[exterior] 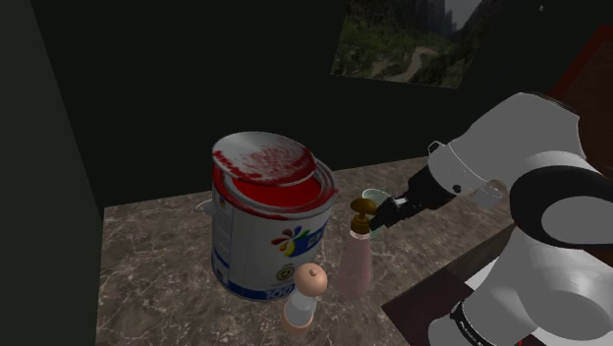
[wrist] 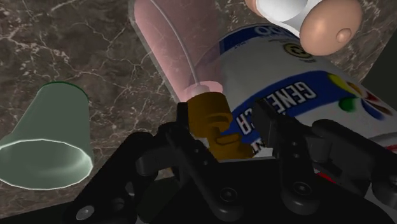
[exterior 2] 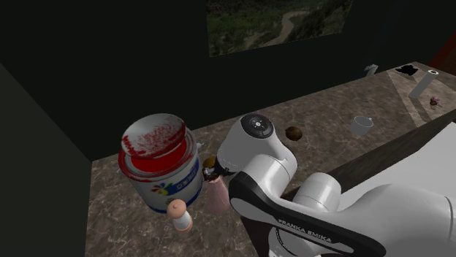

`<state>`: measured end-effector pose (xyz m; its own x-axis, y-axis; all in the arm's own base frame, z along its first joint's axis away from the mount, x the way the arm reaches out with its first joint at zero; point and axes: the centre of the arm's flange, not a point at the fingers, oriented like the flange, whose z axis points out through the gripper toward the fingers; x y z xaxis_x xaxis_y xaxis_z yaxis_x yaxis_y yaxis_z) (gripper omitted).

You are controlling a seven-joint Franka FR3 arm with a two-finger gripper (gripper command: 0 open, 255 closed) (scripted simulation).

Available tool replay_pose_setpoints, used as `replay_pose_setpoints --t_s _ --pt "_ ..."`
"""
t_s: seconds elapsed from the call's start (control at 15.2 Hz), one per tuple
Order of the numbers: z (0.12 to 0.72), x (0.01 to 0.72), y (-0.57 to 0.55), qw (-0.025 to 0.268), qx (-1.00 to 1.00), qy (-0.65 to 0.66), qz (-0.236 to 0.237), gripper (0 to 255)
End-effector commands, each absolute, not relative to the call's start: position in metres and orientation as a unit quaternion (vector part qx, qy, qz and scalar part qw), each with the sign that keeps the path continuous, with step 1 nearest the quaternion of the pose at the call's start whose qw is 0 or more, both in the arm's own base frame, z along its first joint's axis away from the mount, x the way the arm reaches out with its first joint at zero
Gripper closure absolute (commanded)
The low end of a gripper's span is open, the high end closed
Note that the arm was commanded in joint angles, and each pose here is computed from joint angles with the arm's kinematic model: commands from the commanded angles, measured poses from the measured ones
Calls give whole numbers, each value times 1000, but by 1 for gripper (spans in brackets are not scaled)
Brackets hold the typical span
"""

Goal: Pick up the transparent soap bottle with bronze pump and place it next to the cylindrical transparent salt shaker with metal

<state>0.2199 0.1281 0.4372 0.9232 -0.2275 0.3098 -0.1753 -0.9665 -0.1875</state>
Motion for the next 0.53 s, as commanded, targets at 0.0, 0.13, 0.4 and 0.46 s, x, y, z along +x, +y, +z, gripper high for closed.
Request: replay_pose_setpoints --t_s 0.0,0.13,0.4,0.46 --pt "434 220 128 76 -978 104 -163 0" --pt "434 220 128 76 -978 104 -163 0" --pt "460 211 124 76 -978 104 -163 0" --pt "472 207 122 76 -978 104 -163 0"
